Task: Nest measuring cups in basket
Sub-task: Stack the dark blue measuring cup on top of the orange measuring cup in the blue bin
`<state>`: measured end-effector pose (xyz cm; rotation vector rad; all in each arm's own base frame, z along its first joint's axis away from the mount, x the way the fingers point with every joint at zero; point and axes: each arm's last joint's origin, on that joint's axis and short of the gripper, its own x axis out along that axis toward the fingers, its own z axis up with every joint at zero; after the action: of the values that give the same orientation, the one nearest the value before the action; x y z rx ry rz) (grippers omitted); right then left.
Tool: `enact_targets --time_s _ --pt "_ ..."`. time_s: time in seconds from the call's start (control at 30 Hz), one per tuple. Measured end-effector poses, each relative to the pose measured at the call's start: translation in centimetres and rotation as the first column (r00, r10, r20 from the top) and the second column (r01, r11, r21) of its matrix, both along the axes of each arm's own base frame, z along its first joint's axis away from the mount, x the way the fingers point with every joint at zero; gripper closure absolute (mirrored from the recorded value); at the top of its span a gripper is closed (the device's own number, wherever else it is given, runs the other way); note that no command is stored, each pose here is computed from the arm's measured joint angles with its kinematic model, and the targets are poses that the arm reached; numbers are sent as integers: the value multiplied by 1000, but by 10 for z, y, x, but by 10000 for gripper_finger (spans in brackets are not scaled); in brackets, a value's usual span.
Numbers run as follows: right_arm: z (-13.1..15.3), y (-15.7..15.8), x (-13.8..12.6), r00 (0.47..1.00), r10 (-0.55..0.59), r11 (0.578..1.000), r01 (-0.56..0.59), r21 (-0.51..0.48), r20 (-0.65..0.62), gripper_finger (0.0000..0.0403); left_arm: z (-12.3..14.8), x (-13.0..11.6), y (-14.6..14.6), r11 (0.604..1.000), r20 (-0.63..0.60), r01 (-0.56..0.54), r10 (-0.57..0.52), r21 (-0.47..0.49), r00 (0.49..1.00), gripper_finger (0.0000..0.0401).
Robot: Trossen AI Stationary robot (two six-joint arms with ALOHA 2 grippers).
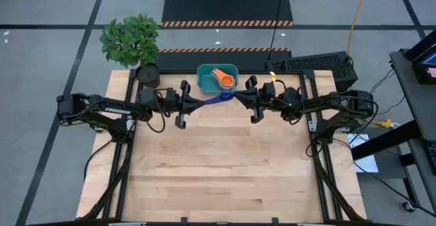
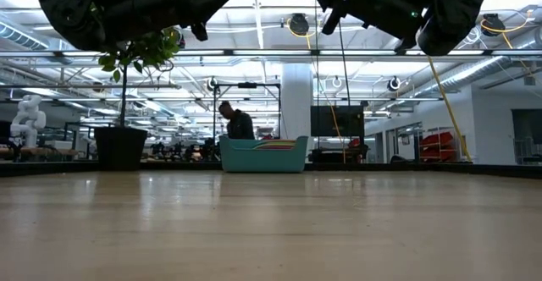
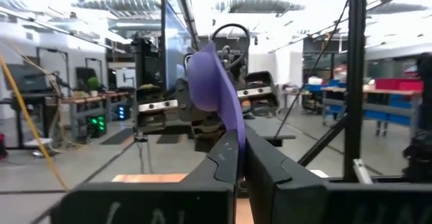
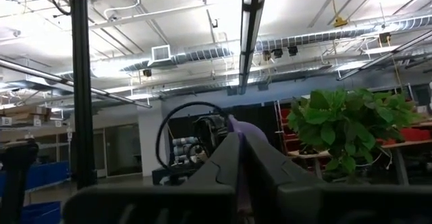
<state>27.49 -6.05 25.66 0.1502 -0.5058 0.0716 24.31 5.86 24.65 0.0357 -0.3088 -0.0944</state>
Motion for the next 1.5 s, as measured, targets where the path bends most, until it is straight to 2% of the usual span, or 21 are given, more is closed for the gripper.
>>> enact_targets --time_s 0.1,0.33,0.5,0.67,0.83,1.0,1.23,1.5 --pt "-2 -6 -1 998 15 1000 -15 -8 -62 389 2 -4 4 999 -5 18 -19 -38 1000 391" --pt "-12 -25 -4 959 213 976 -200 87 -187 334 0 -23 13 997 -64 -33 29 -70 998 393" --pt "-25 -33 -2 932 176 983 -148 111 -317 290 -2 -36 19 993 -159 -70 54 -98 986 393" --pt "-26 -36 8 894 147 989 -122 85 -422 262 -9 -45 24 986 -280 -115 78 -119 957 395" --pt "-32 -35 13 846 109 994 -99 47 -523 255 -12 -48 25 992 -308 -18 -20 -123 951 392" --pt "-34 -35 13 837 93 995 -97 20 -540 255 -14 -48 22 989 -327 96 -128 -111 936 396" --pt "-33 -31 14 840 103 993 -122 -1 -533 255 -16 -47 17 987 -339 154 -164 -56 926 390" --pt "-30 -23 16 847 172 977 -214 -25 -502 254 -16 -43 7 975 -331 223 -206 12 921 388"
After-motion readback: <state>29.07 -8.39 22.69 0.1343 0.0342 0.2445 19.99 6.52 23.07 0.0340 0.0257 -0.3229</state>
